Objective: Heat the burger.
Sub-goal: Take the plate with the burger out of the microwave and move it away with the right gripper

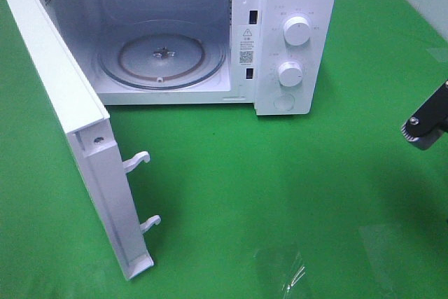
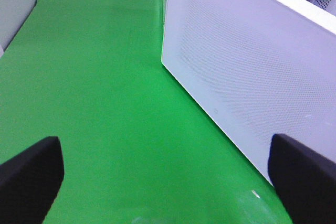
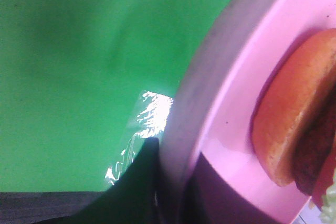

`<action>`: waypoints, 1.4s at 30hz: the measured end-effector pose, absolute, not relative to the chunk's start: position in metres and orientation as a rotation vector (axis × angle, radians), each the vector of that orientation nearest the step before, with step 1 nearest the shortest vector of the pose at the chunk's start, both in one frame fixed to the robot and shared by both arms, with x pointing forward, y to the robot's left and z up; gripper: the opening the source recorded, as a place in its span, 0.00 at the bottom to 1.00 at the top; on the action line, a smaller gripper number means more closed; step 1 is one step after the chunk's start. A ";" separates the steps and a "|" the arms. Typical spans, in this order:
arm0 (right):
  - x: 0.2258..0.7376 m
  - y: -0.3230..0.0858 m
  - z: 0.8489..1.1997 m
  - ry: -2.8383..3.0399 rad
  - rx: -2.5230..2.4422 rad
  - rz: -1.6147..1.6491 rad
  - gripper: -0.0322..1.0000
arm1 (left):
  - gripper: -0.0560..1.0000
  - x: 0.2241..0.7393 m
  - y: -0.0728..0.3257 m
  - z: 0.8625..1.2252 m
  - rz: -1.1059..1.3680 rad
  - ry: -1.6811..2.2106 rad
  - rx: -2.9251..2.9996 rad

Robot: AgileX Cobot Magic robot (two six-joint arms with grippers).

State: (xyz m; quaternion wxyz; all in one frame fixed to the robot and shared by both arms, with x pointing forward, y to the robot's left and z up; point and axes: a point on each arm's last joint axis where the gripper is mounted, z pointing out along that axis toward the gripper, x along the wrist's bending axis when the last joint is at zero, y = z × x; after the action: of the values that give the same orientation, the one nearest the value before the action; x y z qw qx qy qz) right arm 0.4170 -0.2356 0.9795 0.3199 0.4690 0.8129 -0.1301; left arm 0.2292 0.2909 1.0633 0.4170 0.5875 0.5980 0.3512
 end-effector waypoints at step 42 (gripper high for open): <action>0.483 -0.263 0.891 2.106 1.621 -0.467 0.17 | 0.98 0.229 0.291 1.063 0.882 1.501 1.475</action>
State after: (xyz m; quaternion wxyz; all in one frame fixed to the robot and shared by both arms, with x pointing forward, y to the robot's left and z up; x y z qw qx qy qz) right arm 0.4825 -0.2634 0.8913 0.2196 0.5860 0.7614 -0.1690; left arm 0.2292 0.2909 1.0633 0.4170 0.5875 0.5980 0.3512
